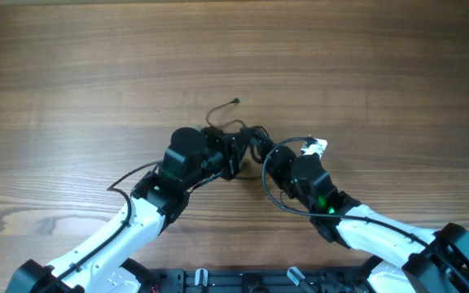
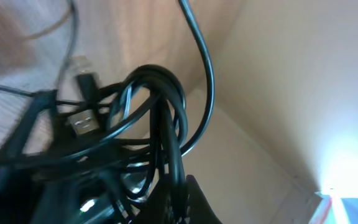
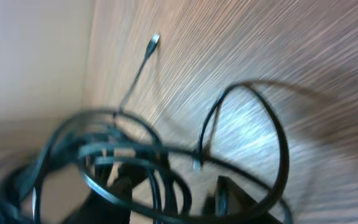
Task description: Untangle cables
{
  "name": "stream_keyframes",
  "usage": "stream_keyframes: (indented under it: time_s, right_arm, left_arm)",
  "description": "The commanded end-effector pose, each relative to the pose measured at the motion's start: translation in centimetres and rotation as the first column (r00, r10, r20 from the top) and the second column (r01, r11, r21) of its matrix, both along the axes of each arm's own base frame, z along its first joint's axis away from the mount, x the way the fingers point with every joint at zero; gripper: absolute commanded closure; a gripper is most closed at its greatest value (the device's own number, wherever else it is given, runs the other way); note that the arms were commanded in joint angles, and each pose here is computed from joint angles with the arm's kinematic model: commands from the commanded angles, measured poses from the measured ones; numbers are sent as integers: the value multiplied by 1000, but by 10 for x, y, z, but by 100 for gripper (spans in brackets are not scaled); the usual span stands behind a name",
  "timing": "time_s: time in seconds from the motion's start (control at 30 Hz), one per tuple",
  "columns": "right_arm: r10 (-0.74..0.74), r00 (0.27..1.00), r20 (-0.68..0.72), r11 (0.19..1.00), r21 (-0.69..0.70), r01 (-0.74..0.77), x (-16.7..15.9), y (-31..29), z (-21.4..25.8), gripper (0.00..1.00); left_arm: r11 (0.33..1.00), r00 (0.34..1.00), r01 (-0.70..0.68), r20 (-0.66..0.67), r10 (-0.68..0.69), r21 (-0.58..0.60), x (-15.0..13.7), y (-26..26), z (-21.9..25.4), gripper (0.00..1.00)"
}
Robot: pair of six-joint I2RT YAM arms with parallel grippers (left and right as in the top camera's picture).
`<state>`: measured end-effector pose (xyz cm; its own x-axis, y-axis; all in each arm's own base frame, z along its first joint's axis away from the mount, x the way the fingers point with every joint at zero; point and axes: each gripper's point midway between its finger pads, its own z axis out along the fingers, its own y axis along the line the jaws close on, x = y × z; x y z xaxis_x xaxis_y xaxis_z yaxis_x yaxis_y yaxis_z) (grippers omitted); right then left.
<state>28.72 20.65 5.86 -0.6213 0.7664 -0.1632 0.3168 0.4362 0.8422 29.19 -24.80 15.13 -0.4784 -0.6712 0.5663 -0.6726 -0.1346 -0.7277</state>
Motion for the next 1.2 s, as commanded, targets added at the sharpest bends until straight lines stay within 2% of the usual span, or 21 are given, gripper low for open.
stream_keyframes:
  time_s: [0.0, 0.1, 0.23, 0.27, 0.37, 0.43, 0.6, 0.73, 0.77, 0.9, 0.93, 0.97, 1.0, 1.03, 1.07, 1.17]
  right_arm:
    - [-100, 995, 0, 994, -45, 100, 12, -24, -7, 54]
    - [-120, 993, -9, 992, -43, 120, 16, -33, -8, 54]
    - [-102, 995, -8, 994, -48, 101, 19, -38, -8, 54]
    - [-96, 995, -1, 994, -59, 96, 20, -38, -8, 54]
    - [-95, 995, 11, 992, -80, 96, 22, -43, -8, 54]
    - [-101, 995, 8, 992, -76, 102, 24, -46, -8, 54]
    - [-94, 995, 38, 987, -130, 98, 31, -61, -8, 54]
    - [-96, 995, 30, 990, -104, 99, 37, -73, -7, 54]
    - [-104, 994, 26, 990, -97, 106, 38, -77, -7, 54]
    - [-73, 996, 50, 990, -117, 78, 45, -95, -5, 54]
    - [-64, 996, 54, 990, -119, 70, 46, -99, -4, 54]
    - [-52, 997, 52, 992, -108, 58, 46, -100, -4, 54]
    - [-29, 998, 54, 995, -90, 34, 46, -100, -2, 54]
    - [-11, 999, 50, 998, -68, 15, 44, -99, -1, 54]
    - [0, 999, 48, 998, -57, 3, 44, -98, 0, 54]
    - [44, 997, 67, 995, -95, -38, 42, -97, -1, 54]
  left_arm:
    - [992, 991, 115, -59, -118, -55, -17, -7, 2, 96]
    - [972, 970, 237, 53, -237, 1, -22, -6, 5, 96]
    - [904, 861, 400, 276, -427, 151, -31, -5, 12, 96]
    - [884, 824, 429, 321, -467, 187, -34, -6, 13, 96]
    - [786, 620, 512, 485, -617, 346, -50, -12, 16, 96]
    - [736, 535, 537, 507, -676, 413, -59, -11, 10, 96]
    - [645, 417, 538, 494, -763, 542, -70, -5, -11, 96]
    - [596, 344, 506, 488, -803, 624, -71, -2, -20, 96]
    - [582, 347, 486, 467, -813, 652, -69, 1, -25, 96]
    - [544, 462, 396, 351, -814, 740, -49, 21, -49, 94]
    - [541, 492, 373, 334, -804, 754, -44, 25, -52, 86]
    - [545, 526, 354, 320, -788, 760, -39, 29, -54, 70]
    - [560, 586, 333, 298, -753, 759, -33, 34, -57, 59]
    - [580, 645, 317, 278, -712, 750, -28, 39, -59, 39]
    - [595, 689, 298, 263, -675, 746, -24, 43, -61, 24]
    - [620, 805, 222, 218, -552, 753, -10, 60, -67, 6]
